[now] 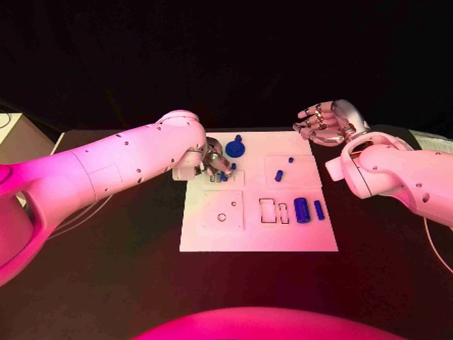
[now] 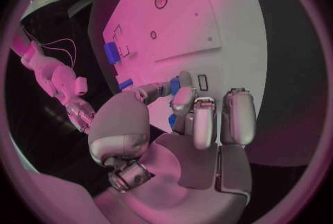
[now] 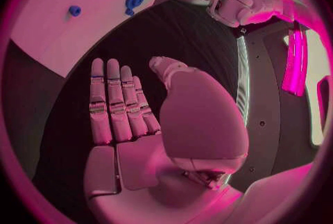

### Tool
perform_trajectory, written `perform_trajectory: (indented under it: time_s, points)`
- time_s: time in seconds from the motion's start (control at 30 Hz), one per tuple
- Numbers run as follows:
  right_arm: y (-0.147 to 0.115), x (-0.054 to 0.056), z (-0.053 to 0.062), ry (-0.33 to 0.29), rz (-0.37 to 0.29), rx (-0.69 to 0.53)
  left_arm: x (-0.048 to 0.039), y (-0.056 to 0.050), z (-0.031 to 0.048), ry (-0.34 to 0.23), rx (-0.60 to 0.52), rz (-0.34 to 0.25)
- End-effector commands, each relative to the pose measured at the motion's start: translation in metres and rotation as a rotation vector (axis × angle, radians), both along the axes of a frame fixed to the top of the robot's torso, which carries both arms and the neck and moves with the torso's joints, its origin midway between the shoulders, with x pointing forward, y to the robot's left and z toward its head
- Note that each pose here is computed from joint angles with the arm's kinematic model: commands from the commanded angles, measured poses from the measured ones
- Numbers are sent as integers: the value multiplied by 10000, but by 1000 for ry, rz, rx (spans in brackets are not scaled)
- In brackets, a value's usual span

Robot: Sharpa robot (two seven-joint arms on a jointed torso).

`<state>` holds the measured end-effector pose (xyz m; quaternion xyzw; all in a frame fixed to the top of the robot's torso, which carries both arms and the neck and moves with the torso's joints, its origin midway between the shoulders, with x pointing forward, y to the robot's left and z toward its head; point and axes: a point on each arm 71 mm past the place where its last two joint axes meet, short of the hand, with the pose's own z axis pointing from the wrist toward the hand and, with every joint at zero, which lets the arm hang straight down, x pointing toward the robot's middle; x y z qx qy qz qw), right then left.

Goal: Assemble the parts on the task board

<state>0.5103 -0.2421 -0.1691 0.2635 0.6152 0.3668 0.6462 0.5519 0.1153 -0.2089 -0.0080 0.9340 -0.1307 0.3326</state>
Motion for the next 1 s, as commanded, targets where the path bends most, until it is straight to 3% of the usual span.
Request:
perform_trajectory:
  time_s: [0.03, 1.0]
  points:
    - [17, -7, 5, -7, 17, 0, -25, -37, -58, 9, 5, -7]
    - [35, -3, -2, 1, 28, 0, -23, -41, -105, 4, 8, 2]
